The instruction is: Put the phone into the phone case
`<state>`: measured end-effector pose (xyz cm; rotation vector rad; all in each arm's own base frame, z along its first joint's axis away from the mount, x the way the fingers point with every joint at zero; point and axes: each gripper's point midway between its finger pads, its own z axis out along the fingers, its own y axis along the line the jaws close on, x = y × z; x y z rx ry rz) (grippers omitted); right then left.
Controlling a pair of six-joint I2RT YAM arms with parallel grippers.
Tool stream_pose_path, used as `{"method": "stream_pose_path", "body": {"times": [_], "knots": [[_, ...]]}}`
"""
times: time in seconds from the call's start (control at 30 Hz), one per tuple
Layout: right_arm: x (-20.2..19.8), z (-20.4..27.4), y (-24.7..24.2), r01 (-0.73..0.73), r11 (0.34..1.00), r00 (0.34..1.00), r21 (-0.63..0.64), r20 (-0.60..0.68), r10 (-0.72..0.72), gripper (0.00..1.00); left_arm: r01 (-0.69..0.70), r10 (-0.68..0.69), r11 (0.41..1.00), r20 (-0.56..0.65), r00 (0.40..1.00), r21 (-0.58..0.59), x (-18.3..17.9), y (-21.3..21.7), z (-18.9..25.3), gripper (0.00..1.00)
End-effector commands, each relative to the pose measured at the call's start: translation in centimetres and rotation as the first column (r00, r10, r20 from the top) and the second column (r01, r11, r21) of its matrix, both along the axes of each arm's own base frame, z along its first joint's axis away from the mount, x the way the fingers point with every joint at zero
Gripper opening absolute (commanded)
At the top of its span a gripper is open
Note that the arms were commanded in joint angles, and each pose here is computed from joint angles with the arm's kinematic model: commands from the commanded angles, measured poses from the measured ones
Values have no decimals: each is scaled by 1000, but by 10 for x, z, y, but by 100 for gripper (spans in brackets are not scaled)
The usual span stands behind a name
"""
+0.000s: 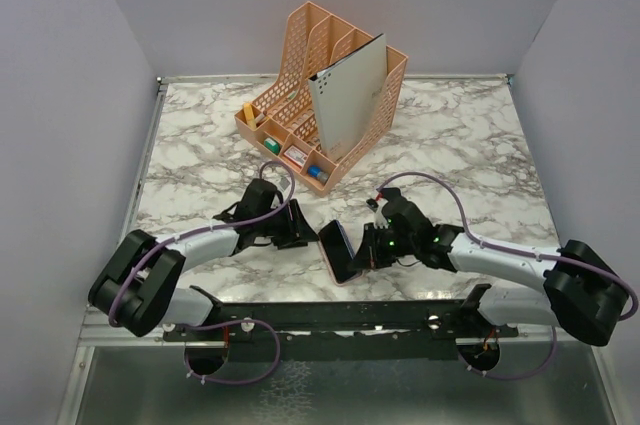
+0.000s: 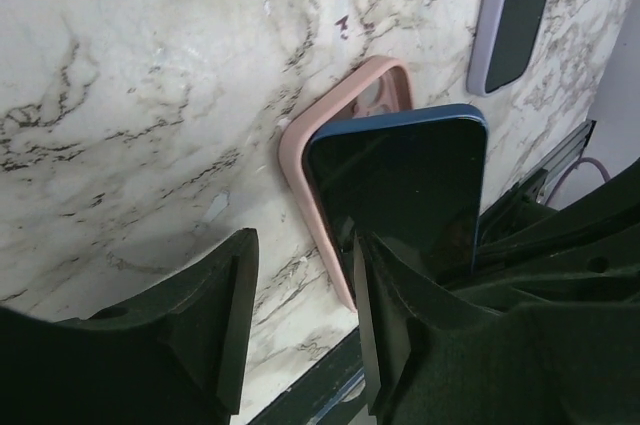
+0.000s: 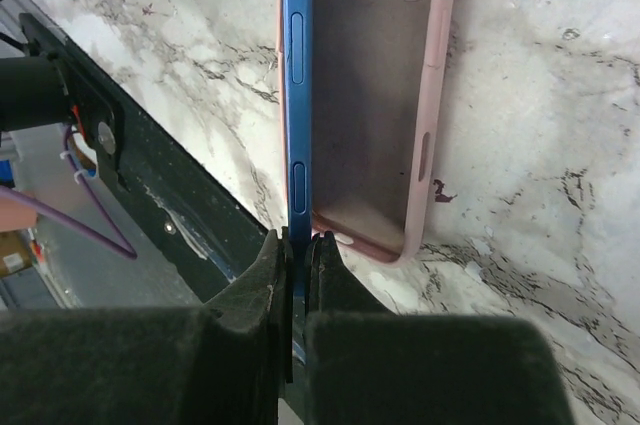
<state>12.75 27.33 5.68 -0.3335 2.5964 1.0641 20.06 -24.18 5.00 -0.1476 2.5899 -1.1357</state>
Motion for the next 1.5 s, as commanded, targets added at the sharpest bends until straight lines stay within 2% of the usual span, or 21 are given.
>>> {"method": "stream_pose_path", "body": {"times": [0.0,0.37,0.7,0.93,1.07,1.17,1.47], "knots": [[-11,-8,3,-50,998,997,30,-53,52,1,32,-33,999,-37,999,-27,-12,-4,-9,47],[-13,-28,1,-76,997,993,0,-90,75,1,56,-59,997,-52,997,-47,-18,-11,-21,48],[-9,-34,-7,-39,998,996,-57,-84,34,9,78,-80,997,-56,995,-25,-17,-19,-27,46],[-6,-36,-15,-4,994,997,-105,-81,-4,20,92,-90,995,-61,994,33,-18,-21,-35,42],[3,-27,-17,29,991,998,-128,-47,-36,31,97,-92,990,-58,994,104,-16,-16,-41,40],[6,-20,-16,38,991,998,-127,-36,-43,39,107,-100,988,-65,993,113,-17,-17,-43,39],[24,1,-18,100,984,995,-150,35,-96,41,99,-97,991,-28,995,93,-14,-22,-28,37]]}}
